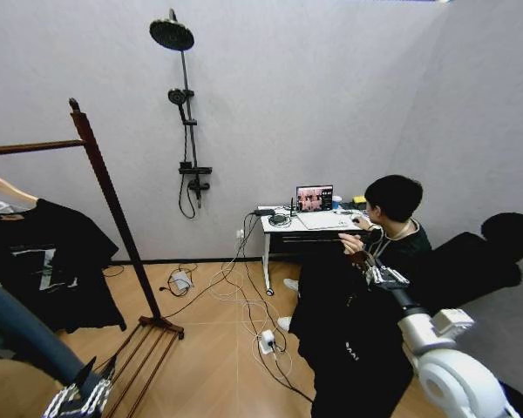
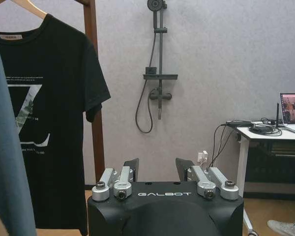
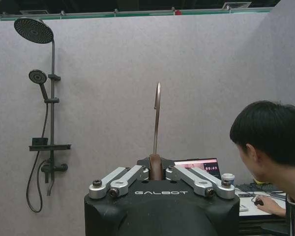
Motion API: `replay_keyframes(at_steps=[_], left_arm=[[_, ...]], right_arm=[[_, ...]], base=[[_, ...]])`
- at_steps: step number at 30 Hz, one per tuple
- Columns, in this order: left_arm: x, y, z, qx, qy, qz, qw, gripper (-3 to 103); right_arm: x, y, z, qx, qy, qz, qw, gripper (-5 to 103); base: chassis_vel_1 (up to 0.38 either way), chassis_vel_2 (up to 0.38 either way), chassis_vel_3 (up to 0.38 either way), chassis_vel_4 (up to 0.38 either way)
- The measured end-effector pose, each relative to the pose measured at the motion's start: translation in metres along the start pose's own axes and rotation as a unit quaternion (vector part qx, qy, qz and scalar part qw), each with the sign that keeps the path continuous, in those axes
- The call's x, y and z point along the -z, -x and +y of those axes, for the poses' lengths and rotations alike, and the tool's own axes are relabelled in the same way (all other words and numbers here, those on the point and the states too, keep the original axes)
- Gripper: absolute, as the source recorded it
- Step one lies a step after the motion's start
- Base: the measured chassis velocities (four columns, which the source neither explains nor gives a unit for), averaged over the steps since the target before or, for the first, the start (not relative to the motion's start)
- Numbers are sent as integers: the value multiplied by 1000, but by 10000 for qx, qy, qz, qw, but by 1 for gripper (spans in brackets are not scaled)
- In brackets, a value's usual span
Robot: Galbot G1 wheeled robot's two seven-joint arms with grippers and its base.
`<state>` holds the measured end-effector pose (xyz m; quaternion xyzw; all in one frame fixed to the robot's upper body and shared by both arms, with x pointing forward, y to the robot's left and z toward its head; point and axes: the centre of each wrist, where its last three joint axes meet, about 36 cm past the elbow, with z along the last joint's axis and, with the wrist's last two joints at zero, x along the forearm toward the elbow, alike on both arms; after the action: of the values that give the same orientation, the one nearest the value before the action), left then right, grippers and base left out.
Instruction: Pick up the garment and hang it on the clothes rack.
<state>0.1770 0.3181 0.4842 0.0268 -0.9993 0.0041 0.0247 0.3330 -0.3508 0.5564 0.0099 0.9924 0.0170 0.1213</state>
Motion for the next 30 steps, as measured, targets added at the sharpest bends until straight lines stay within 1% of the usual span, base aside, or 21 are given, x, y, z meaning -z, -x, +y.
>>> replay_keyframes(at_steps=[12,19,30], left_arm=[[0,0,0,0,0,0,10000,46],[0,0,0,0,0,0,10000,46],[0,0,0,0,0,0,10000,46]], right_arm=[[1,-3,0,-12,9,-96,10000,9],[1,-2,0,123,-93,-138,9998,9],[0,0,1,172,-90,-182,9996,9]], base=[[-125,100,101,-116],[0,0,0,0],[0,0,0,0]])
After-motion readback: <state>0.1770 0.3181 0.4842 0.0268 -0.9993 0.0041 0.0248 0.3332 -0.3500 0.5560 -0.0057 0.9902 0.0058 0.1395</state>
